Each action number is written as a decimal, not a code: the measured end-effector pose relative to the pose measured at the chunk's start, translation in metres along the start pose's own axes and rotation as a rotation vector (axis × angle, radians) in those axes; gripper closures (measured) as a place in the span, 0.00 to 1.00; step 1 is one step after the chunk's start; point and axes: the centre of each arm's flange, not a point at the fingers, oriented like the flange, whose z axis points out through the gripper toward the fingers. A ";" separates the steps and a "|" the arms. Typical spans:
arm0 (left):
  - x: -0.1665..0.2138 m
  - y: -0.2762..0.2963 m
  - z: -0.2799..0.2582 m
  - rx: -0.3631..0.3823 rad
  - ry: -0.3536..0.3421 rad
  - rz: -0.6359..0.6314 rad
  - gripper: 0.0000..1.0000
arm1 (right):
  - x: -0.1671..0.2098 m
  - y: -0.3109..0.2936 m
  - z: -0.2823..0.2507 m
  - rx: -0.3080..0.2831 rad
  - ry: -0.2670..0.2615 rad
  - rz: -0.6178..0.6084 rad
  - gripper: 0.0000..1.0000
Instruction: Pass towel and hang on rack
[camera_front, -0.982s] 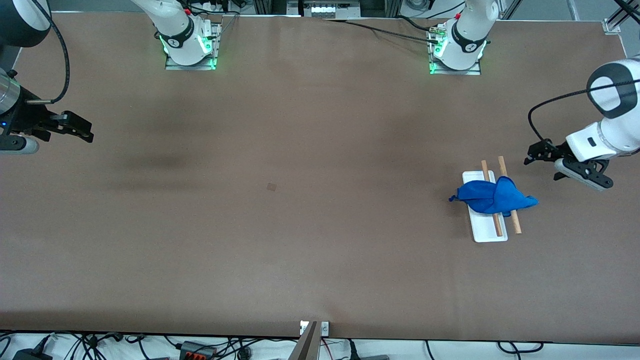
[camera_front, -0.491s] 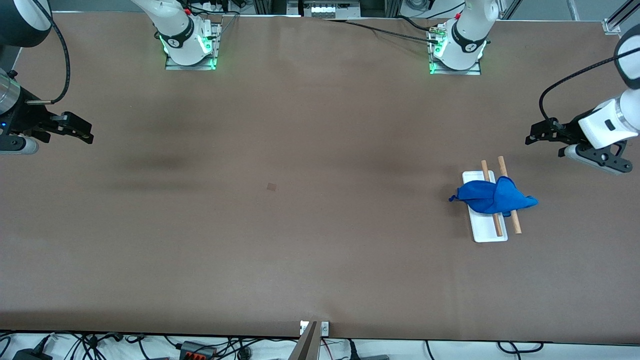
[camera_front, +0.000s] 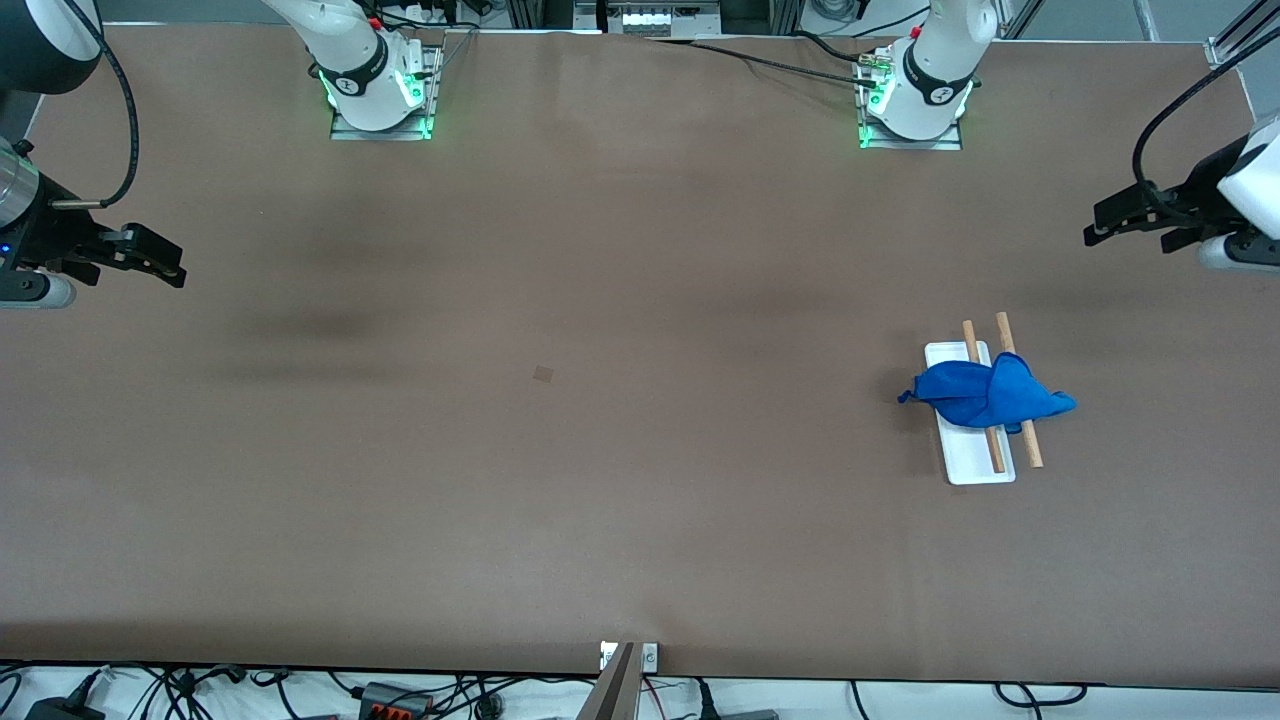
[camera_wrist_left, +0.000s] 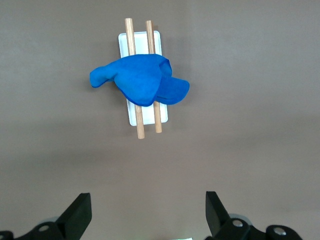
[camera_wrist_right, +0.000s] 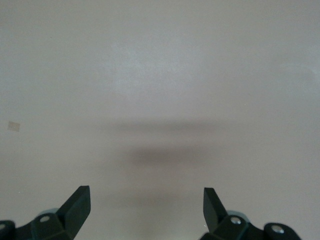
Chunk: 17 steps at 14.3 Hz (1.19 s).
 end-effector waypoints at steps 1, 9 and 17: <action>-0.001 0.003 0.001 -0.001 -0.017 0.001 0.00 | 0.000 0.000 0.000 0.000 0.000 0.000 0.00; -0.002 0.018 0.002 0.078 -0.077 0.020 0.00 | 0.000 0.004 0.000 0.000 0.000 0.007 0.00; -0.009 0.032 0.000 0.102 -0.057 -0.004 0.00 | -0.001 -0.001 -0.010 0.015 0.016 0.002 0.00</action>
